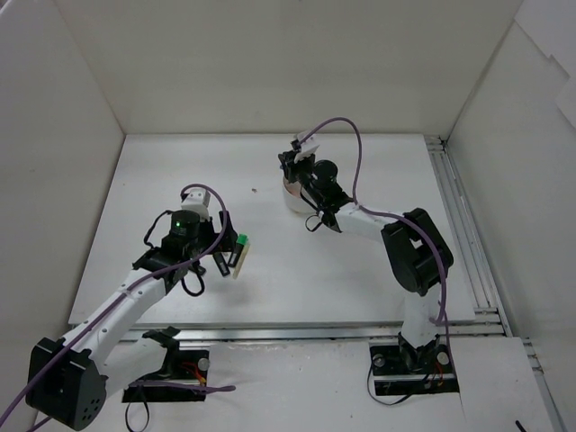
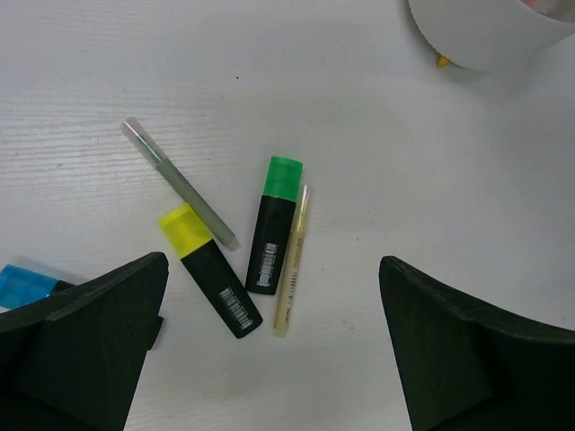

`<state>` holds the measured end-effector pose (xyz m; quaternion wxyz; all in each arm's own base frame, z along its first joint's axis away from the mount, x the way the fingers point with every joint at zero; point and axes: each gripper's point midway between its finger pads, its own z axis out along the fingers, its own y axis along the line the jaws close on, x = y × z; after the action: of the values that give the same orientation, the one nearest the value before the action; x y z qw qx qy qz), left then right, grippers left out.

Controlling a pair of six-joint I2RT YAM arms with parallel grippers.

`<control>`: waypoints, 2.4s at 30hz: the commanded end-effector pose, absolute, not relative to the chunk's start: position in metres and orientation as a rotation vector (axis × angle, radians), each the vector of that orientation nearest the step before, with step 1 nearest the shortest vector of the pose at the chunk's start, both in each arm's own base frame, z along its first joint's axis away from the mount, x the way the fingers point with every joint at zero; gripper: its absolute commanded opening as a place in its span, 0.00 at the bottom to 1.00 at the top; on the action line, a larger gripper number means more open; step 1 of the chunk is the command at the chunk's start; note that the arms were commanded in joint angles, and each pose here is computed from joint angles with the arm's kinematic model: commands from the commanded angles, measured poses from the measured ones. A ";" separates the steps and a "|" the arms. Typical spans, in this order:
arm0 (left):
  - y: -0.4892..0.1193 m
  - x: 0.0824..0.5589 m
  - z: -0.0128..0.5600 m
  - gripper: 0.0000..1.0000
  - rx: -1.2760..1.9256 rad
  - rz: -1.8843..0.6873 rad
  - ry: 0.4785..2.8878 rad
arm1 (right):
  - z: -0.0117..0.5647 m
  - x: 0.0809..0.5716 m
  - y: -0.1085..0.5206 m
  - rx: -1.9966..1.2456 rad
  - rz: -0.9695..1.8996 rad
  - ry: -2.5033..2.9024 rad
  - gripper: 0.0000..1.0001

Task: Sort the stationery into containers
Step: Place the pen in the storage box, then pick up the pen from the center of the board.

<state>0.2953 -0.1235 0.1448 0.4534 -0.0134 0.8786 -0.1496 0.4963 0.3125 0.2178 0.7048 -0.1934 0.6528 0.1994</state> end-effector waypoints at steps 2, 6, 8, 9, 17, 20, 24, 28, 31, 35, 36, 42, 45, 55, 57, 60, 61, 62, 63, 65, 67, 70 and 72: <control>-0.129 0.306 0.165 1.00 -0.021 -0.405 2.099 | 0.244 0.500 0.306 -0.398 0.421 1.338 0.01; -0.129 0.305 0.165 1.00 -0.022 -0.411 2.096 | 0.235 0.500 0.303 -0.418 0.378 1.351 0.05; -0.130 0.305 0.165 1.00 -0.023 -0.414 2.094 | 0.230 0.501 0.302 -0.427 0.365 1.355 0.07; -0.130 0.305 0.165 1.00 -0.024 -0.416 2.094 | 0.228 0.501 0.303 -0.435 0.365 1.358 0.08; -0.132 0.305 0.166 1.00 -0.016 -0.426 2.096 | 0.228 0.500 0.305 -0.435 0.385 1.359 0.29; -0.131 0.304 0.166 1.00 -0.014 -0.424 2.100 | 0.237 0.496 0.306 -0.432 0.403 1.345 0.38; -0.131 0.301 0.168 1.00 -0.009 -0.426 2.099 | 0.251 0.487 0.306 -0.431 0.427 1.322 0.43; -0.130 0.297 0.168 1.00 -0.013 -0.430 2.107 | 0.287 0.467 0.306 -0.425 0.436 1.259 0.51; -0.129 0.295 0.166 1.00 -0.023 -0.429 2.128 | 0.307 0.446 0.306 -0.423 0.420 1.226 0.59; -0.128 0.288 0.156 1.00 -0.059 -0.424 2.187 | 0.314 0.416 0.299 -0.397 0.391 1.239 0.89; -0.127 0.287 0.154 1.00 -0.064 -0.423 2.199 | 0.316 0.410 0.297 -0.380 0.407 1.249 0.97; -0.131 0.282 0.144 1.00 -0.103 -0.449 2.260 | 0.295 0.374 0.282 -0.300 0.508 1.446 0.98; -0.145 0.277 0.144 1.00 -0.022 -0.515 2.261 | 0.275 0.357 0.268 -0.260 0.499 1.559 0.98; -0.199 0.263 0.111 1.00 0.243 -0.555 2.332 | 0.236 0.322 0.212 -0.109 0.371 1.819 0.98; -0.201 0.263 0.099 1.00 0.245 -0.535 2.366 | 0.231 0.320 0.206 -0.090 0.347 1.838 0.98; -0.199 0.265 0.086 0.98 0.240 -0.504 2.403 | 0.231 0.318 0.200 -0.071 0.332 1.838 0.98; -0.201 0.263 0.083 0.98 0.248 -0.499 2.407 | 0.231 0.317 0.199 -0.069 0.331 1.838 0.98; -0.200 0.264 0.080 0.98 0.246 -0.486 2.412 | 0.229 0.315 0.200 -0.074 0.334 1.844 0.98; -0.198 0.266 0.078 0.97 0.240 -0.470 2.411 | 0.229 0.315 0.199 -0.072 0.337 1.846 0.98; -0.197 0.267 0.072 0.97 0.237 -0.449 2.425 | 0.227 0.314 0.199 -0.070 0.339 1.852 0.98; -0.198 0.269 0.071 0.97 0.243 -0.443 2.428 | 0.225 0.313 0.199 -0.071 0.338 1.861 0.98; -0.200 0.270 0.064 0.93 0.249 -0.445 2.446 | 0.221 0.312 0.196 -0.065 0.320 1.873 0.98; -0.202 0.268 0.058 0.90 0.255 -0.453 2.466 | 0.222 0.311 0.193 -0.055 0.317 1.871 0.98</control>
<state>0.2488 -0.1866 0.0386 0.2705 0.0882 0.9464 -0.1530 0.3098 0.1975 0.2027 0.5572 -0.0524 0.8187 0.1285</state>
